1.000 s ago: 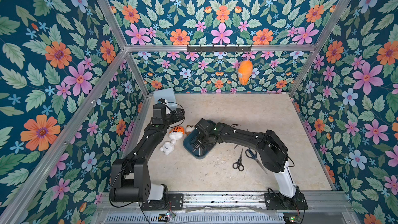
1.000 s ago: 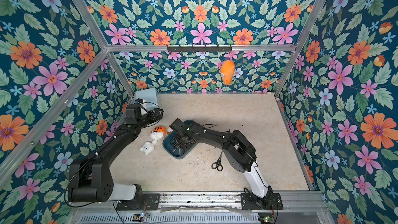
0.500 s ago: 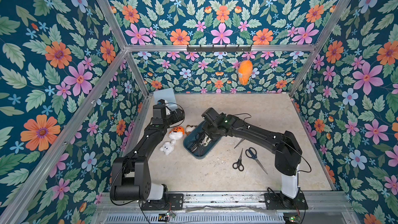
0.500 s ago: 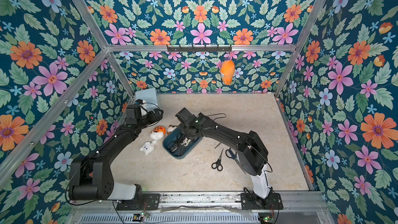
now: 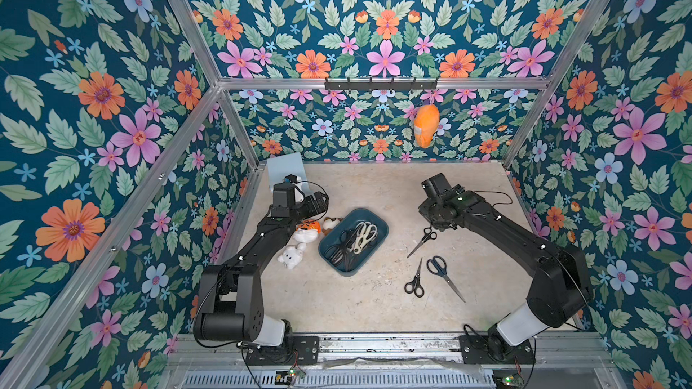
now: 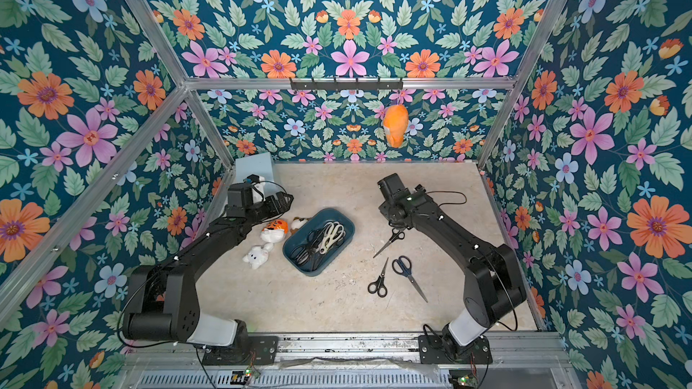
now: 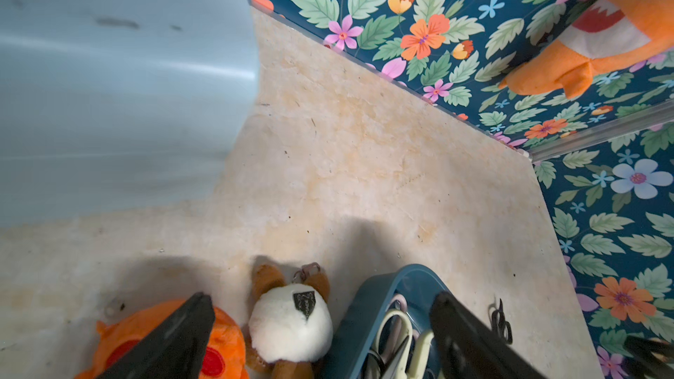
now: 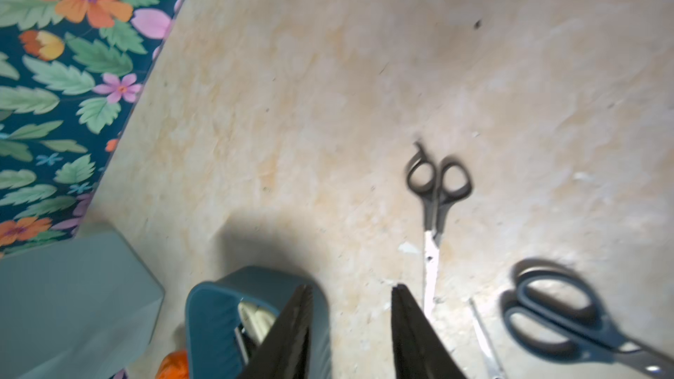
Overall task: Put the scissors into the storage box
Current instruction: Pick up the scissors from the center of the board, then place the scissors in the storage box, then pick up the scissors from the center of the board.
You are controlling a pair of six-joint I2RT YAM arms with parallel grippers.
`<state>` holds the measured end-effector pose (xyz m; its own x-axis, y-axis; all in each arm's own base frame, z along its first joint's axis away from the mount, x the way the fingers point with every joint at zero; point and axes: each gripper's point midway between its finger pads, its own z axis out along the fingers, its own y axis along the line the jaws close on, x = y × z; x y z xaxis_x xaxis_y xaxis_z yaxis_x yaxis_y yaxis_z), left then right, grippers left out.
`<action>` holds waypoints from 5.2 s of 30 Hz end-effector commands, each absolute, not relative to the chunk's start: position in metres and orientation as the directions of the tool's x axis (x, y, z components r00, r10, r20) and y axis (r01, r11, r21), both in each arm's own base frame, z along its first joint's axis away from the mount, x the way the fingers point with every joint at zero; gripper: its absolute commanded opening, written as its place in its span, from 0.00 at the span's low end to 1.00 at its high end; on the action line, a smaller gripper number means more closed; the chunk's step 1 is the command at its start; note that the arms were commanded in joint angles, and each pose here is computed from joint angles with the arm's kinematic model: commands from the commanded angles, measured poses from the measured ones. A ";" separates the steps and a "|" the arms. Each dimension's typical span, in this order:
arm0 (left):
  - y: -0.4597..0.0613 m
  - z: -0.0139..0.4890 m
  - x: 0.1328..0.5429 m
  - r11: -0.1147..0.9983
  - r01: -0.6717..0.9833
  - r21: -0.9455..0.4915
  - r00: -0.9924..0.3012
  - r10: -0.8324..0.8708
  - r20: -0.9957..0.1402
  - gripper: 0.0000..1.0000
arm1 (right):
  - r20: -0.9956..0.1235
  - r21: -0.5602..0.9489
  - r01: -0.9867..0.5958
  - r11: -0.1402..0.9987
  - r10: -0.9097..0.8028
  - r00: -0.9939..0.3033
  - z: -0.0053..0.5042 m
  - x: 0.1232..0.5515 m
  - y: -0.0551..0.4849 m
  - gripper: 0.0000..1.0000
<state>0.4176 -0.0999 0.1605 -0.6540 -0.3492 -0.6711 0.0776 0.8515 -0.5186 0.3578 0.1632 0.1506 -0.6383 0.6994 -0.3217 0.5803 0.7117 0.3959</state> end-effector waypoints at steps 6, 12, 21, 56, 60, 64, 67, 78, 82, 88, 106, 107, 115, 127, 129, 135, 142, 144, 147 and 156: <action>-0.130 0.172 0.411 0.805 0.151 -0.573 -0.682 -0.335 -0.650 0.97 | -0.293 0.236 0.555 0.798 0.603 -0.742 0.122 0.347 0.117 0.31; -0.143 0.167 0.396 0.776 0.147 -0.613 -0.715 -0.345 -0.608 0.97 | -0.187 0.117 0.512 0.851 0.525 -0.830 0.083 0.352 0.123 0.25; -0.149 0.161 0.380 0.775 0.138 -0.617 -0.732 -0.340 -0.591 0.97 | -0.123 0.122 0.470 0.874 0.483 -0.867 0.056 0.358 0.137 0.20; -0.144 0.170 0.382 0.796 0.126 -0.592 -0.717 -0.340 -0.609 0.97 | -0.015 0.015 0.335 0.942 0.335 -0.942 0.006 0.361 0.123 0.14; -0.144 0.172 0.383 0.797 0.126 -0.591 -0.714 -0.341 -0.612 0.97 | 0.000 0.012 0.338 0.941 0.338 -0.941 -0.002 0.358 0.122 0.11; -0.144 0.173 0.384 0.799 0.130 -0.588 -0.711 -0.338 -0.617 0.97 | 0.008 0.019 0.342 0.939 0.342 -0.940 -0.007 0.354 0.122 0.07; -0.143 0.172 0.384 0.800 0.127 -0.586 -0.712 -0.337 -0.616 0.97 | 0.011 0.017 0.343 0.939 0.343 -0.939 -0.011 0.352 0.120 0.02; -0.139 0.167 0.387 0.819 0.116 -0.562 -0.704 -0.331 -0.628 0.98 | -0.055 0.039 0.305 0.952 0.306 -0.950 0.028 0.361 0.117 0.00; -0.136 0.168 0.398 0.841 0.124 -0.527 -0.689 -0.309 -0.656 0.98 | -0.078 0.098 0.309 0.946 0.317 -0.945 0.056 0.365 0.124 0.00; -0.128 0.169 0.419 0.863 0.137 -0.486 -0.671 -0.279 -0.687 0.98 | -0.104 0.147 0.322 0.935 0.339 -0.935 0.085 0.365 0.128 0.00; -0.093 0.161 0.428 0.877 0.073 -0.475 -0.645 -0.322 -0.693 0.98 | -0.173 0.410 0.266 0.872 0.361 -0.916 0.140 0.339 0.307 0.00; -0.093 0.162 0.428 0.876 0.072 -0.478 -0.644 -0.325 -0.693 0.98 | -0.187 0.406 0.260 0.876 0.358 -0.915 0.139 0.341 0.317 0.00; -0.092 0.171 0.426 0.872 0.074 -0.484 -0.627 -0.337 -0.703 0.99 | -0.212 0.320 0.242 0.916 0.318 -0.924 0.109 0.347 0.356 0.00; -0.092 0.173 0.426 0.869 0.072 -0.490 -0.622 -0.345 -0.703 0.99 | -0.180 0.285 0.223 0.932 0.280 -0.943 0.076 0.339 0.378 0.00; -0.091 0.173 0.426 0.869 0.070 -0.490 -0.621 -0.346 -0.703 0.99 | -0.183 0.288 0.217 0.933 0.276 -0.944 0.076 0.339 0.379 0.00; -0.091 0.172 0.426 0.868 0.069 -0.491 -0.623 -0.347 -0.701 0.99 | -0.217 0.311 0.171 0.935 0.245 -0.945 0.090 0.342 0.382 0.24; -0.091 0.172 0.426 0.869 0.068 -0.490 -0.623 -0.346 -0.701 0.99 | -0.251 0.323 0.074 0.944 0.161 -0.955 0.112 0.336 0.378 0.34; -0.091 0.173 0.426 0.869 0.071 -0.490 -0.622 -0.345 -0.703 0.99 | -0.263 0.306 0.039 0.951 0.124 -0.957 0.117 0.329 0.369 0.35; -0.093 0.174 0.425 0.865 0.078 -0.495 -0.624 -0.345 -0.701 0.99 | -0.269 0.283 -0.025 0.959 0.054 -0.962 0.121 0.313 0.352 0.35; -0.098 0.174 0.422 0.853 0.100 -0.513 -0.630 -0.345 -0.696 0.98 | -0.192 0.178 -0.125 0.976 -0.090 -0.977 0.102 0.239 0.274 0.35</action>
<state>0.4209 -0.0953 0.1682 -0.6434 -0.3438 -0.6840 0.0764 0.8602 -0.5042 0.2556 0.2931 0.1065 -0.9772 -0.0294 -0.2102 -0.0757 0.9735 0.2157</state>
